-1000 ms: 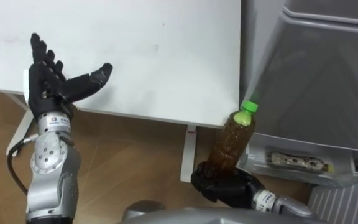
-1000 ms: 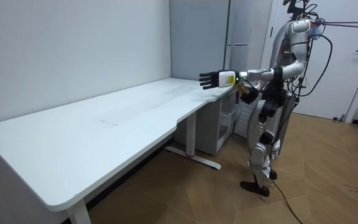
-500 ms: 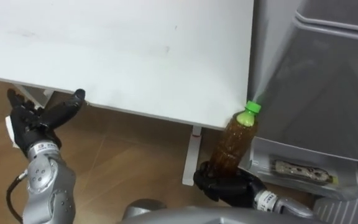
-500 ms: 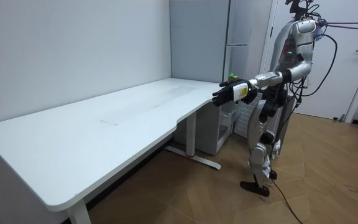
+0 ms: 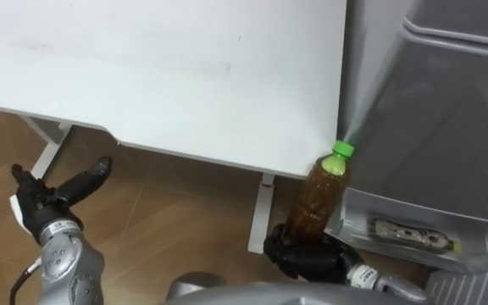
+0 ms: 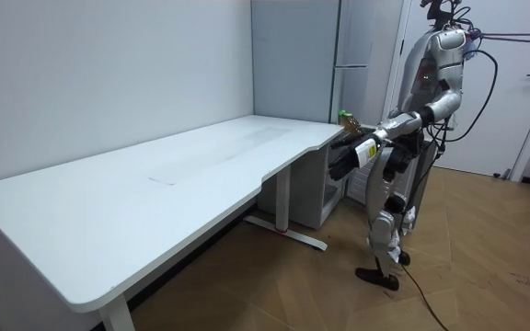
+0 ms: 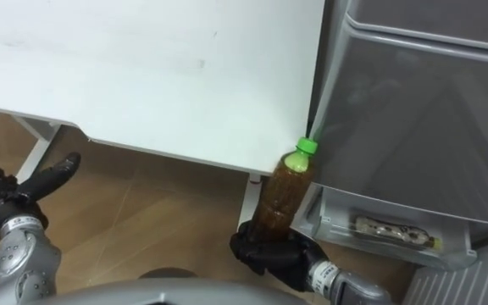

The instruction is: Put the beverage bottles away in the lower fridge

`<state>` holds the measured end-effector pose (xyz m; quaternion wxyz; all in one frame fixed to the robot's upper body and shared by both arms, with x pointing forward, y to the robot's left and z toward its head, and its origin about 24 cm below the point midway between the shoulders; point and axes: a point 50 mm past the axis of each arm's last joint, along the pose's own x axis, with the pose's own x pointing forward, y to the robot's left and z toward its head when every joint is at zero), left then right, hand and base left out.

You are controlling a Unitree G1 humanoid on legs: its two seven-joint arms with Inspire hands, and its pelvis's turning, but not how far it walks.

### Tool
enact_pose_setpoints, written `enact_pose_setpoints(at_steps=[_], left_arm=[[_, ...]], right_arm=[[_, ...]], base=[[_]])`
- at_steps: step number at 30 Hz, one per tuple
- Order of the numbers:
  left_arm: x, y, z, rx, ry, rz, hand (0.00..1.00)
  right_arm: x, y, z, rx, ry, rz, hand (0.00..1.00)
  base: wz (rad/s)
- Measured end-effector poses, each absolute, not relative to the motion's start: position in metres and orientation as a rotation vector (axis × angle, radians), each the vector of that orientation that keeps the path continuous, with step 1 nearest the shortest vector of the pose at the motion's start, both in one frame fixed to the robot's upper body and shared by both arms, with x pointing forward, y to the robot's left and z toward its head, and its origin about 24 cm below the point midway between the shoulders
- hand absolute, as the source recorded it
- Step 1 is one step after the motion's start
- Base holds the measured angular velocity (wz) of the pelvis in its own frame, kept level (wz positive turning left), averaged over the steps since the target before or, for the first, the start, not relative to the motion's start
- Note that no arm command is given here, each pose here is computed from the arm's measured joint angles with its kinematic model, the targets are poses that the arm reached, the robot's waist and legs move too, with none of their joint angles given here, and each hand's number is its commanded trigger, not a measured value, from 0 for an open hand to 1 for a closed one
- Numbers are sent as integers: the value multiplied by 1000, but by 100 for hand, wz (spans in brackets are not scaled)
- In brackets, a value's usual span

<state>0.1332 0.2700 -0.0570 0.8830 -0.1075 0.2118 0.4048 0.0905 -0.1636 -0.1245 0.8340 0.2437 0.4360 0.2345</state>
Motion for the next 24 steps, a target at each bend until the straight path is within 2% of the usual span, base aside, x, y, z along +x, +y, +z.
enact_pose_setpoints(at_steps=[9,16,24], left_arm=[[109,266,-88,-185,613,863,0],[89,242,-118,-85,803,695,0],[74,234,-134,31,930,482,0]], right_arm=[[88,-164,-127,521,941,481,100],[75,-165,-135,597,985,410,100],[76,-167,-138,557,1017,410,100]], base=[[0],[3],[0]])
